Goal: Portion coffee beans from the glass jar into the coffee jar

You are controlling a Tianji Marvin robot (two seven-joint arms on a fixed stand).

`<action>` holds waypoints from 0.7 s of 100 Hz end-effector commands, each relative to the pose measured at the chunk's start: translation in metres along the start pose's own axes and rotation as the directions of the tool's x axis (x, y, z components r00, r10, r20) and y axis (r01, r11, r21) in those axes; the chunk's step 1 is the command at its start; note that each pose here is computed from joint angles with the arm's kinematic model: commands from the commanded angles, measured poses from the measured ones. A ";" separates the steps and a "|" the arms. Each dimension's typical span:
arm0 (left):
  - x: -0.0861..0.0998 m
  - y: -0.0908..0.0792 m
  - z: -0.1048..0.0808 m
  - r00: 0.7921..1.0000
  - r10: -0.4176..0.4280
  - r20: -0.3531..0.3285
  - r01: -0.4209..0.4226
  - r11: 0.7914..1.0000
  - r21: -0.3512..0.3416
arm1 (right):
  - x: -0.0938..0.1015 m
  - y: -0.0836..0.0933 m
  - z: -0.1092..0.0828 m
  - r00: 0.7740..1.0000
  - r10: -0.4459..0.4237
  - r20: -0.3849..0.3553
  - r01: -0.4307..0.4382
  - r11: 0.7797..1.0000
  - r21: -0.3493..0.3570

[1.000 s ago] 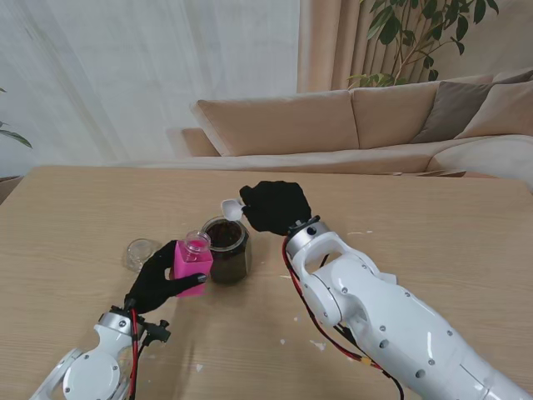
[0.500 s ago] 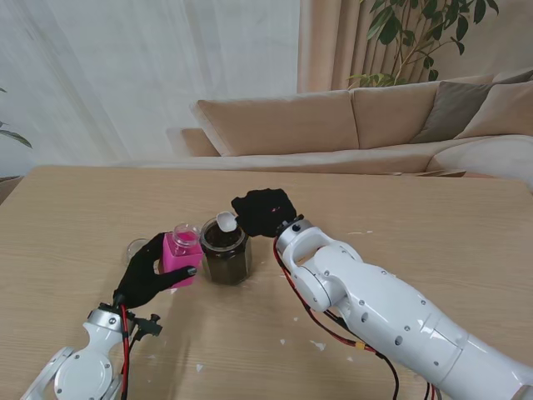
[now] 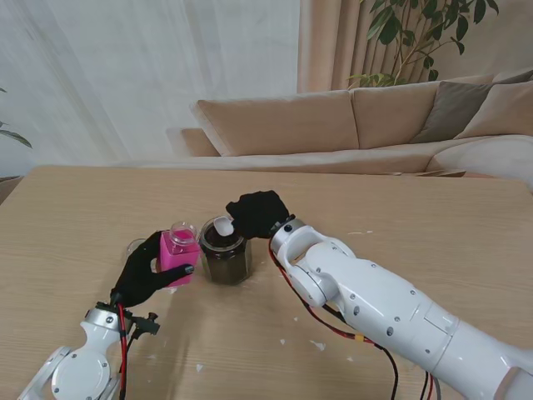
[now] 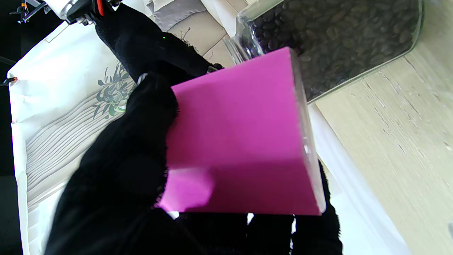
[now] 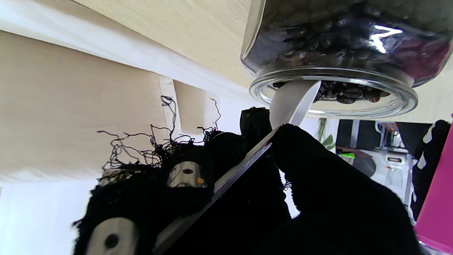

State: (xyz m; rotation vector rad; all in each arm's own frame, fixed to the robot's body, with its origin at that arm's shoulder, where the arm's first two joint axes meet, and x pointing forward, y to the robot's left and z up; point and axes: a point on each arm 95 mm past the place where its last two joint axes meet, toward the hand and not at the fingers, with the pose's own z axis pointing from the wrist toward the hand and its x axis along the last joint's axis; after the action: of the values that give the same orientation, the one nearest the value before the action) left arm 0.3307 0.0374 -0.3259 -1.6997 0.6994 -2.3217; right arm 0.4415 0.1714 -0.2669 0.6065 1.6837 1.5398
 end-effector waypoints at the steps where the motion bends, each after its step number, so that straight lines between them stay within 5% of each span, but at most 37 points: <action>1: 0.002 0.003 -0.002 1.000 -0.009 -0.006 0.009 1.000 -0.012 | 0.002 -0.001 0.003 1.000 -0.004 -0.017 0.005 1.000 0.018; 32: 0.000 0.003 -0.003 1.000 -0.010 0.000 0.010 1.000 -0.014 | 0.005 -0.002 0.004 0.992 0.110 -0.061 -0.102 0.987 0.125; 70: 0.000 0.004 -0.003 1.000 -0.010 0.000 0.010 1.000 -0.014 | 0.000 0.002 0.002 0.960 0.279 0.004 -0.274 0.939 0.208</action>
State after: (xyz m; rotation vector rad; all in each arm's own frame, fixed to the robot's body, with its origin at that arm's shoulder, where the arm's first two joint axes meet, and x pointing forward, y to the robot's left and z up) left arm 0.3303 0.0385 -0.3276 -1.7051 0.6964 -2.3182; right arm 0.4448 0.1711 -0.2638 0.9347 1.8365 1.5865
